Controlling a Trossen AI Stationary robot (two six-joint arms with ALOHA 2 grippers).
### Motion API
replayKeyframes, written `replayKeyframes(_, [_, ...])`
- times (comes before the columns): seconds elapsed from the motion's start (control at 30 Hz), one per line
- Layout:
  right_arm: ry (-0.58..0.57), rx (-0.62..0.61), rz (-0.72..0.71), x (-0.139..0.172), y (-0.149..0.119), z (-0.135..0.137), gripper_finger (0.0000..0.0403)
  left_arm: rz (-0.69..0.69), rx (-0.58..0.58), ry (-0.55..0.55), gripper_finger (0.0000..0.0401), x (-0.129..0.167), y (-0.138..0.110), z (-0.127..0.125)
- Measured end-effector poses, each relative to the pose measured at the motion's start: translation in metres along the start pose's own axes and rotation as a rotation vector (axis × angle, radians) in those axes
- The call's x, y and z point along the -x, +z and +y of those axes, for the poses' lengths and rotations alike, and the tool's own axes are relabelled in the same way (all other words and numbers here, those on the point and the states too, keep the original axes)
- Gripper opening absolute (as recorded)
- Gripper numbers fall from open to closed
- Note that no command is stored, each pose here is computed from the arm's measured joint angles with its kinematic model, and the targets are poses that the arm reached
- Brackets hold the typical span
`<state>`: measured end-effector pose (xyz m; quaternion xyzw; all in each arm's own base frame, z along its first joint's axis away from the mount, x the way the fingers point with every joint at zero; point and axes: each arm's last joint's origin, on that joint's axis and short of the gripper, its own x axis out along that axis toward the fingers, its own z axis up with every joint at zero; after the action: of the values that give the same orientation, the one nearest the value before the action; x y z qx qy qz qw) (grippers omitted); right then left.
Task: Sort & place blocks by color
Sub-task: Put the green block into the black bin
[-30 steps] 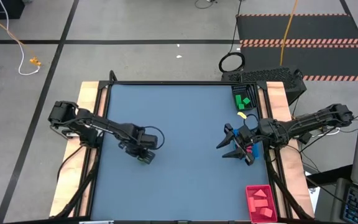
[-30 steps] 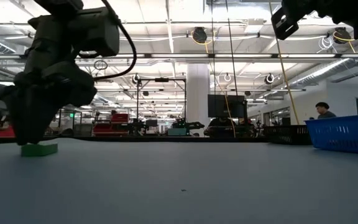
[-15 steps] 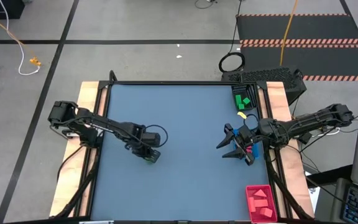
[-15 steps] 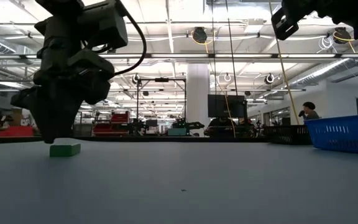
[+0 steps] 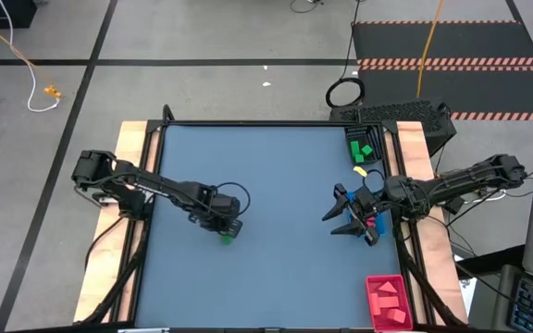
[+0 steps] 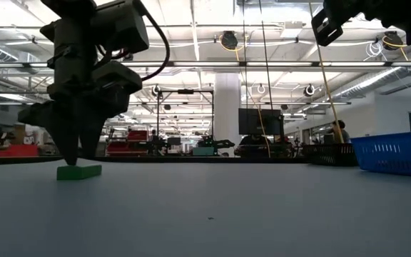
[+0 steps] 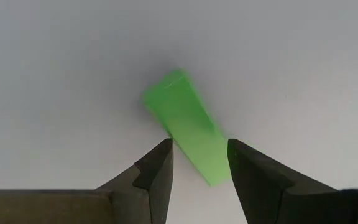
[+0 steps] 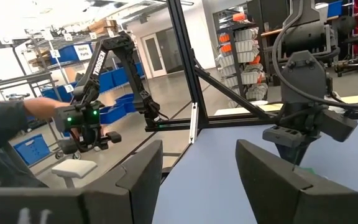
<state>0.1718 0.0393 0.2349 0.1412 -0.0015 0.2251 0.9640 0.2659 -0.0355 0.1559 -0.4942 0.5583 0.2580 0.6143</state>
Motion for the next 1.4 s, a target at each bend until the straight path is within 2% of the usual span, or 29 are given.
replayKeyframes(0.33, [-0.001, -0.008, 0.004, 0.0, 0.0, 0.0, 0.0199, -0.068, 0.041, 0.031, 0.0154, -0.005, 0.003, 0.0])
replayKeyframes(0.77, [-0.007, -0.005, 0.019, 0.0, -0.002, -0.001, 0.0199, -0.055, -0.003, 0.081, 0.0154, -0.027, 0.004, -0.001])
replayKeyframes(1.0, [-0.013, 0.015, 0.031, 0.0, -0.003, -0.002, 0.0199, -0.055, -0.102, 0.091, 0.0148, -0.028, 0.004, -0.002])
replayKeyframes(1.17, [-0.02, 0.038, 0.051, 0.0, -0.005, -0.002, 0.0199, -0.053, -0.172, 0.081, 0.0096, -0.025, 0.006, -0.007])
replayKeyframes(1.4, [-0.025, 0.103, 0.073, 0.0, -0.007, -0.003, 0.0199, -0.135, -0.342, -0.021, 0.0095, -0.006, 0.02, -0.039])
